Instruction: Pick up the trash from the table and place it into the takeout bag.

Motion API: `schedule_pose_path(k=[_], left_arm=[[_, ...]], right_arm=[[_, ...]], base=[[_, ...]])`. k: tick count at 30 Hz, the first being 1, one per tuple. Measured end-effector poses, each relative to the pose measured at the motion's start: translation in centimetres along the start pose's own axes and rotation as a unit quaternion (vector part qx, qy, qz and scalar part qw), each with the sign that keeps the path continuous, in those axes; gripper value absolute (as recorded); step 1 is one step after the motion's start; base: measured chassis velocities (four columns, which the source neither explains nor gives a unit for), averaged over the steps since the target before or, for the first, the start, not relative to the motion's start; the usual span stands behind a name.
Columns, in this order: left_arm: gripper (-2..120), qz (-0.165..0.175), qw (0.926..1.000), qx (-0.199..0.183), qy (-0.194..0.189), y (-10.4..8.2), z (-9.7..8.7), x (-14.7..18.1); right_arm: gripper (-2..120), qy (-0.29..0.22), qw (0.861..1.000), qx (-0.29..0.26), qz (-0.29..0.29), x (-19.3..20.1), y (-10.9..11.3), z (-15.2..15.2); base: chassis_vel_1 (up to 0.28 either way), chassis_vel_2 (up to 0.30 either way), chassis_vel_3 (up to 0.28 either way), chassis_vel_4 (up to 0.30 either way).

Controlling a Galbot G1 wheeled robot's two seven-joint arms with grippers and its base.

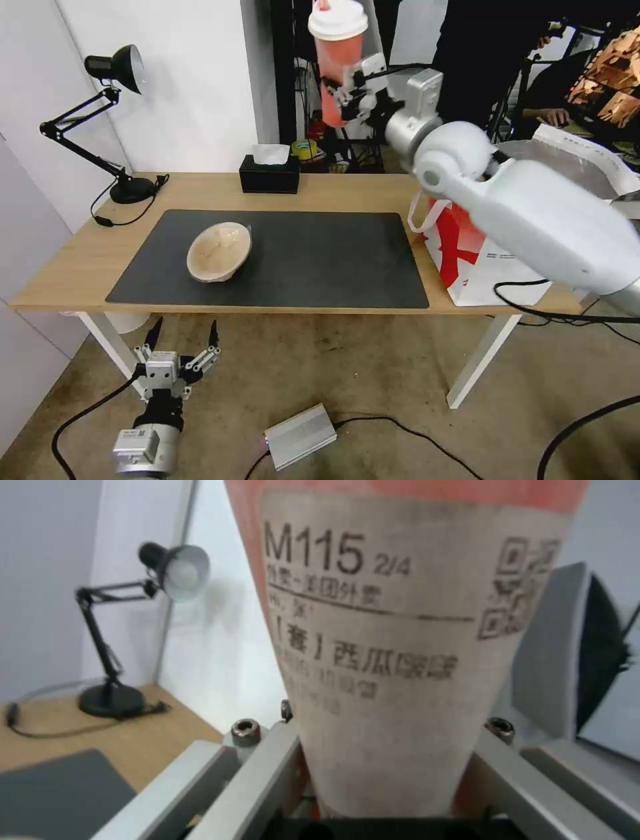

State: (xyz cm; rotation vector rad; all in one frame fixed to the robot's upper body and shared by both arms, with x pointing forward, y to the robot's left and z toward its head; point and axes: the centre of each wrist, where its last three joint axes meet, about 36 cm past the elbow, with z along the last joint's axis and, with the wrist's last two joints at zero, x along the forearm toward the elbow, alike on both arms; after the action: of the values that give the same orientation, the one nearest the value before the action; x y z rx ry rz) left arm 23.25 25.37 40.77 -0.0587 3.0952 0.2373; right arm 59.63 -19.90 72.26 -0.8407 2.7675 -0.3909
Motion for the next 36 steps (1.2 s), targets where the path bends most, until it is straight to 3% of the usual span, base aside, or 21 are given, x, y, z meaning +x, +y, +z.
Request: schedule_pose_path(k=[16,23,25,36], left_arm=[[100,0.003,1.0000,0.003,-0.005,-0.2,-0.2,-0.1],[100,0.004,1.0000,0.003,-0.006,-0.2,-0.2,-0.1],[100,0.006,1.0000,0.005,-0.007,-0.4,-0.1,-0.2],[100,0.007,0.9999,0.006,-0.008,-0.5,0.0,-0.1]], right_arm=[[8,0.038,0.998,0.059,0.007,5.4,-7.1,-0.1],[8,0.046,0.997,0.063,0.001,6.6,-8.5,0.1],[8,0.053,0.996,0.077,-0.009,8.4,-11.0,0.9],[8,0.075,0.992,0.093,-0.027,11.0,-15.9,2.0]], base=[[0.000,0.000,0.000,0.000],[0.000,0.000,0.000,0.000],[0.000,0.000,0.000,0.000],[0.000,0.000,0.000,0.000]])
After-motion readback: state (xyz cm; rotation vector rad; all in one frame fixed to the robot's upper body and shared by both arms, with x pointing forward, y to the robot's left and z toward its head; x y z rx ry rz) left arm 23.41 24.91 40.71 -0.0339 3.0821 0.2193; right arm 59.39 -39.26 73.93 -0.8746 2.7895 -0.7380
